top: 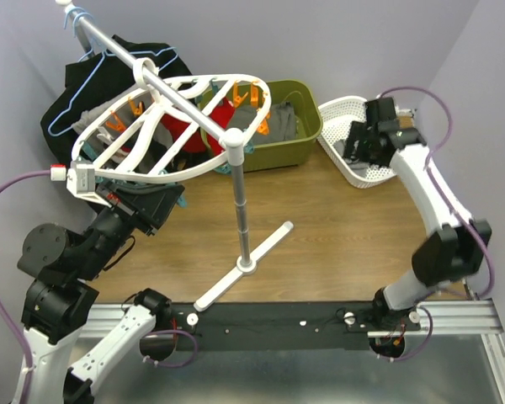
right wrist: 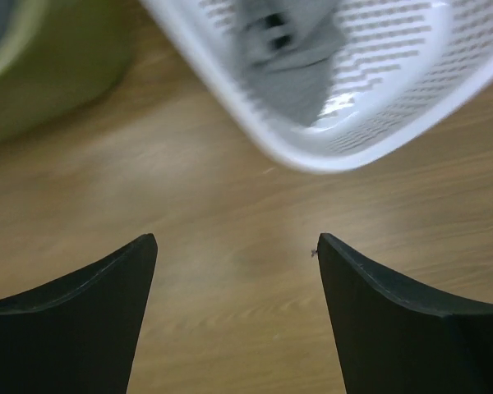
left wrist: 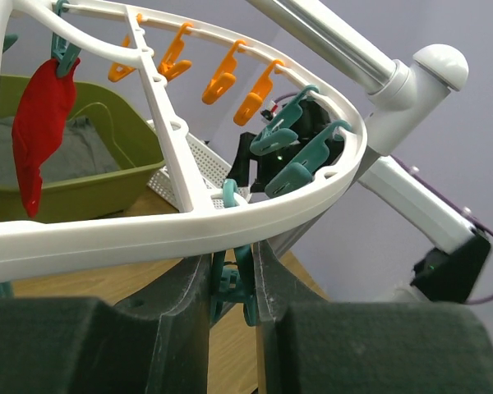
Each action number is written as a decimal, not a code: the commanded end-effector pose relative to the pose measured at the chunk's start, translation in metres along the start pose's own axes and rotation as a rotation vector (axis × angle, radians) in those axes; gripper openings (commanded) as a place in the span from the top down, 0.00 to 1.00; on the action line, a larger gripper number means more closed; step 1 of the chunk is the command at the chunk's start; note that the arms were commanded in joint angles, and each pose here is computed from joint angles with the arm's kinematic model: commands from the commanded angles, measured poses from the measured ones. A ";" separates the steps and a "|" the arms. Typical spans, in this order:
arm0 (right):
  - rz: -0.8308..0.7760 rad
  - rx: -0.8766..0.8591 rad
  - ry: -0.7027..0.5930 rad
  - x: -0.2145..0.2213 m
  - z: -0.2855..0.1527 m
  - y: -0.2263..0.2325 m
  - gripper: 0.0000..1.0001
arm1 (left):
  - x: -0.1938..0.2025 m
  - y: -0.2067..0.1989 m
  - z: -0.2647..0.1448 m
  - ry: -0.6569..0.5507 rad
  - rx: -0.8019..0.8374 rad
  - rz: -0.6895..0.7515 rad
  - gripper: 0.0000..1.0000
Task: Remove the socks clipped to the hanger
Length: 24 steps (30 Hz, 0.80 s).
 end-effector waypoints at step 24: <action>-0.598 -0.990 -0.259 0.329 -0.294 0.277 0.11 | -0.007 -0.004 -0.006 -0.036 -0.002 -0.018 1.00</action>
Point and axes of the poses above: each gripper's point midway between its finger pads, its own z axis out along the fingers, its own y axis along the line the jaws close on, x = y × z, the point moved 4 cm from there along -z, back along the fingers, and after that the axes turned 4 degrees about -z, right-handed, at the moved point
